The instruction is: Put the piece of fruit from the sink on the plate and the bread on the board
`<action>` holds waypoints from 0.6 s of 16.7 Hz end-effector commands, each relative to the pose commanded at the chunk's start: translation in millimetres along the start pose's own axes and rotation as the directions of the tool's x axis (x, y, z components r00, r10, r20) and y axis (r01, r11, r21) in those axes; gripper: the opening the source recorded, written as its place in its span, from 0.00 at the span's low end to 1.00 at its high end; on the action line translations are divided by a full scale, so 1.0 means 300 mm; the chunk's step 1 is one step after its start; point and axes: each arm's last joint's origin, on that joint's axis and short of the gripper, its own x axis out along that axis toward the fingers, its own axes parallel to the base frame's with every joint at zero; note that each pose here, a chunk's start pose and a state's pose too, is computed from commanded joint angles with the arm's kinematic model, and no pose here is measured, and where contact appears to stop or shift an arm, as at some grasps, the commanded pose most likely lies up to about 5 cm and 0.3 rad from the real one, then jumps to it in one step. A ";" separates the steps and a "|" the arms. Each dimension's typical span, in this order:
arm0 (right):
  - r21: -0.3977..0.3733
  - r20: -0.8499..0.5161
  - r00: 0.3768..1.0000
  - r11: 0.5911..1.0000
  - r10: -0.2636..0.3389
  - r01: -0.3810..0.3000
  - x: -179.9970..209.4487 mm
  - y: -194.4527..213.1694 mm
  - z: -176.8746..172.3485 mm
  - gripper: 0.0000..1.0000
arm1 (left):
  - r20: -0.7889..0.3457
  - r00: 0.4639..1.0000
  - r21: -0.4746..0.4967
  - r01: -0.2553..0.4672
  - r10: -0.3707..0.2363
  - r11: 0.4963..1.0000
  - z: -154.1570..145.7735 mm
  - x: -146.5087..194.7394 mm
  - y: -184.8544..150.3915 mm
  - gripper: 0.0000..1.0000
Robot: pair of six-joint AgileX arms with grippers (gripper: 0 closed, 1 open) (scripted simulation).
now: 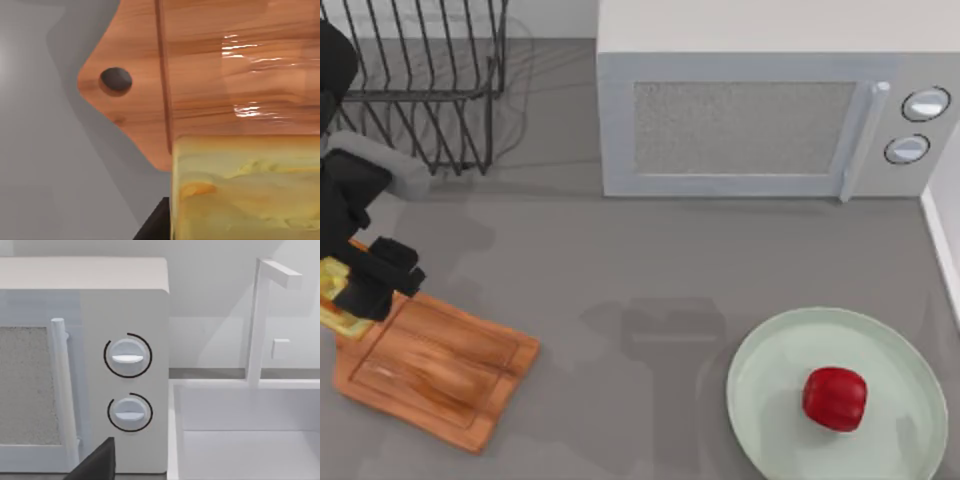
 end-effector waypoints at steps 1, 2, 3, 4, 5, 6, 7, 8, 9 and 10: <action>0.000 0.000 1.000 1.000 0.000 0.000 0.000 0.000 0.000 1.00 | 0.000 1.000 0.000 0.000 0.000 1.000 0.000 0.000 0.000 0.00; 0.000 0.000 1.000 1.000 0.000 0.000 0.000 0.000 0.000 1.00 | -0.004 1.000 0.000 0.001 -0.001 1.000 0.001 0.006 0.002 0.00; 0.000 0.000 1.000 1.000 0.000 0.000 0.000 0.000 0.000 1.00 | -0.004 1.000 -0.002 0.001 -0.001 1.000 0.001 0.007 0.002 0.00; 0.000 0.000 1.000 1.000 0.000 0.000 0.000 0.000 0.000 1.00 | -0.005 1.000 -0.011 0.001 -0.001 1.000 0.003 0.011 0.000 0.00; 0.000 0.000 1.000 1.000 0.000 0.000 0.000 0.000 0.000 1.00 | -0.007 1.000 -0.030 0.001 -0.001 1.000 0.008 0.018 -0.002 0.00; 0.000 0.000 1.000 1.000 0.000 0.000 0.000 0.000 0.000 1.00 | -0.008 1.000 -0.058 0.001 -0.001 0.998 0.013 0.028 -0.006 0.00; 0.000 0.000 1.000 1.000 0.000 0.000 0.000 0.000 0.000 1.00 | -0.009 1.000 -0.095 0.000 -0.001 0.995 0.019 0.040 -0.010 0.00; 0.000 0.000 1.000 1.000 0.000 0.000 0.000 0.000 0.000 1.00 | -0.009 1.000 -0.141 -0.001 -0.001 0.990 0.025 0.053 -0.015 0.00; 0.000 0.000 1.000 1.000 0.000 0.000 0.000 0.000 0.000 1.00 | -0.008 1.000 -0.193 -0.002 0.000 0.981 0.031 0.067 -0.020 0.00; 0.000 0.000 1.000 1.000 0.000 0.000 0.000 0.000 0.000 1.00 | -0.008 1.000 -0.248 -0.003 0.001 0.969 0.037 0.082 -0.026 0.00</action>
